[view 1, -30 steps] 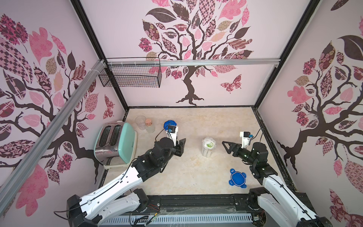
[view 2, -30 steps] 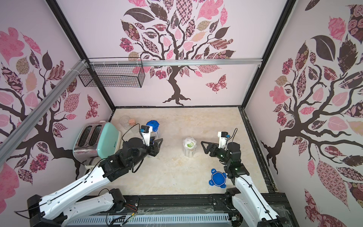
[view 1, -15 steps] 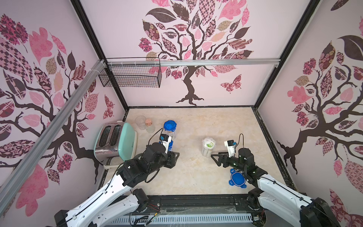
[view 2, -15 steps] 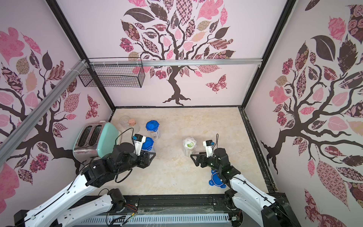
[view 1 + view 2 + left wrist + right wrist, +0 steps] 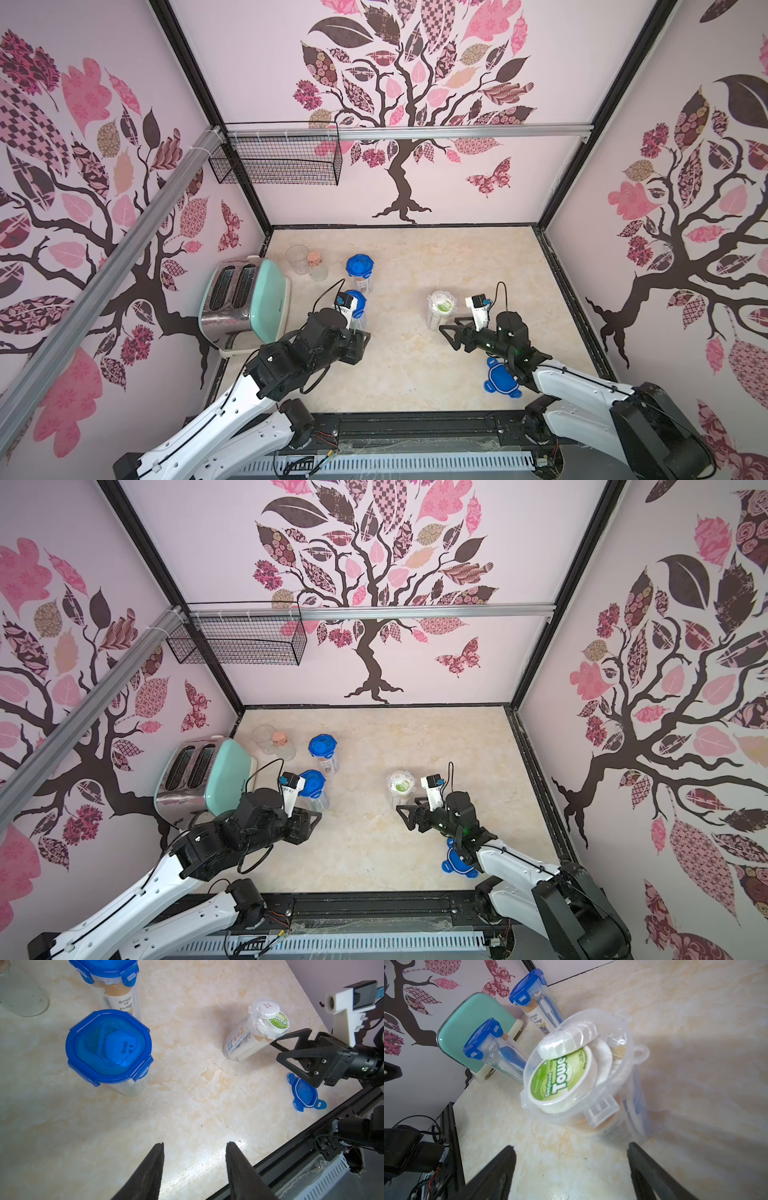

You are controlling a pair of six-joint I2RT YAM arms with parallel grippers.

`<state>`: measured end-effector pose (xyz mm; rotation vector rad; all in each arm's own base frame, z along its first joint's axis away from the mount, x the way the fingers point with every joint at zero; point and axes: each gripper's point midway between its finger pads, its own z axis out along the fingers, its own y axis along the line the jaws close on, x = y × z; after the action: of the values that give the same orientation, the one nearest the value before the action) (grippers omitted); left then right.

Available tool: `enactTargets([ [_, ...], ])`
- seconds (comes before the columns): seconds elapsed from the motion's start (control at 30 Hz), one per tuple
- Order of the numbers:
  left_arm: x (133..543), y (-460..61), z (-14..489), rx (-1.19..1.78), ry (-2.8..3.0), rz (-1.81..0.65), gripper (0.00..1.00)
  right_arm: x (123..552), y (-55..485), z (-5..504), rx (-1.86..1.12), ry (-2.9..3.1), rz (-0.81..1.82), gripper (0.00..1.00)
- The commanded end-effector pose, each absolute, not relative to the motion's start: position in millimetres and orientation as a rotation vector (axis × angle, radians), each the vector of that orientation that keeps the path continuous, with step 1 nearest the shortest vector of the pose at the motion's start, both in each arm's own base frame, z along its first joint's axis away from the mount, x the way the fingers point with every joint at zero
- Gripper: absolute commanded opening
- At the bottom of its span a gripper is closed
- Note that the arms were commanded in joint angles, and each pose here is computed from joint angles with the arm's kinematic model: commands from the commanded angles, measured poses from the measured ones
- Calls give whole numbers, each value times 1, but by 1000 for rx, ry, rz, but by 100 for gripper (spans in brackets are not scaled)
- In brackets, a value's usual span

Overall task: Take out toiletry kits
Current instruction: Pick up the container from the center of the board.

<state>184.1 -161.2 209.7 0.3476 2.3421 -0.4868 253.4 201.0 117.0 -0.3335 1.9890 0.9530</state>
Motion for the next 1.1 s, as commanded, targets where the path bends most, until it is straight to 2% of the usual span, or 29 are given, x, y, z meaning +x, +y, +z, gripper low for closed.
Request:
enactTargets([
  [0.0, 189, -154, 216, 325, 2320, -474, 52, 256, 199, 129, -346, 1904, 920, 87],
  [1.07, 186, -152, 216, 302, 2308, -540, 53, 276, 215, 98, -429, 1765, 778, 87],
])
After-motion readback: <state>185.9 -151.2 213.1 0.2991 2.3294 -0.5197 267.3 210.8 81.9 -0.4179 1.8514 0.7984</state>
